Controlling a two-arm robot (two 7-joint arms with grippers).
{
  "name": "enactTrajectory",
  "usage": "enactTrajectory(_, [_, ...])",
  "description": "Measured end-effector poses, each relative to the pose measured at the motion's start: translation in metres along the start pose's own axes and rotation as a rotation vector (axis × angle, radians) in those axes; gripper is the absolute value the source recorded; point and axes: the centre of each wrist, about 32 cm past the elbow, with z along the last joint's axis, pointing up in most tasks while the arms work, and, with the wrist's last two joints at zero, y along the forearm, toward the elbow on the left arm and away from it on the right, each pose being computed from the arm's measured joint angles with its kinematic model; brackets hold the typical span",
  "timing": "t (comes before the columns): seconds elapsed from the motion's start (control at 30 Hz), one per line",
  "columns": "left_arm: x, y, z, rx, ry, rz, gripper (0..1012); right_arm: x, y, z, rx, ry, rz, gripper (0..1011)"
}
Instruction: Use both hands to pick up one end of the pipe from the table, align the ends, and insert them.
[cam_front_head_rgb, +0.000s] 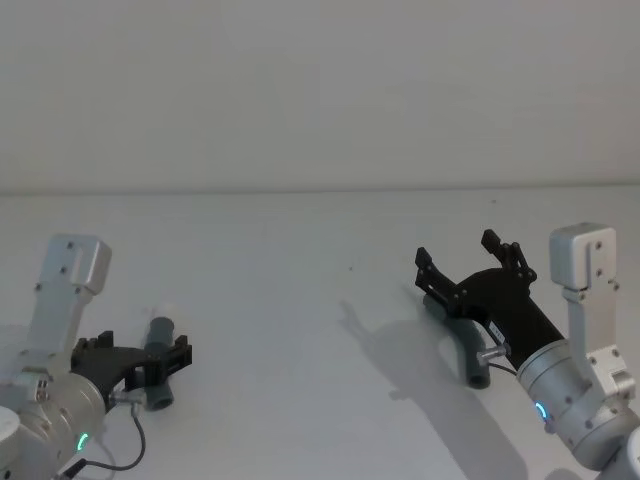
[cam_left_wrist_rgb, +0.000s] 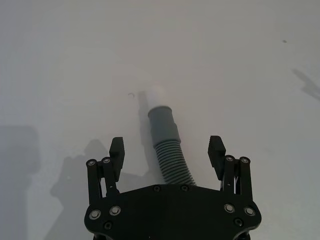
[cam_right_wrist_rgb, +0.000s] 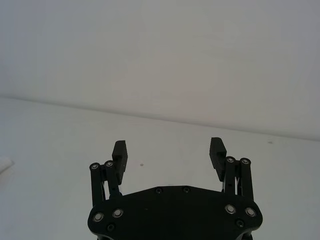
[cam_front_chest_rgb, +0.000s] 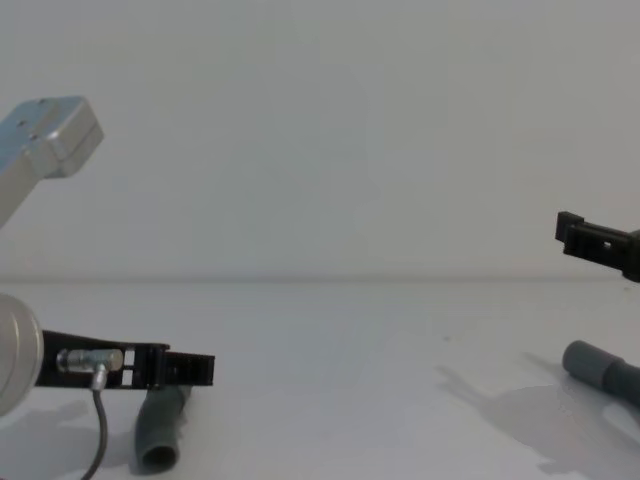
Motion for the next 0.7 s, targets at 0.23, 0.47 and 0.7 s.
enactTrajectory(0.23, [-0.0003,-0.0028,-0.0023,0.001,0.012,0.014,1001,0.0,0.0,0.0,0.0,0.0,0.0,1002])
enactTrajectory(0.47, [-0.001,-0.0058,-0.0031,0.007,0.016,0.024,1002,0.0,0.0,0.0,0.0,0.0,0.0,1002])
enactTrajectory(0.7, [-0.0024,-0.008,-0.0011,0.017,0.014,0.026,1001,0.0,0.0,0.0,0.0,0.0,0.0,1002])
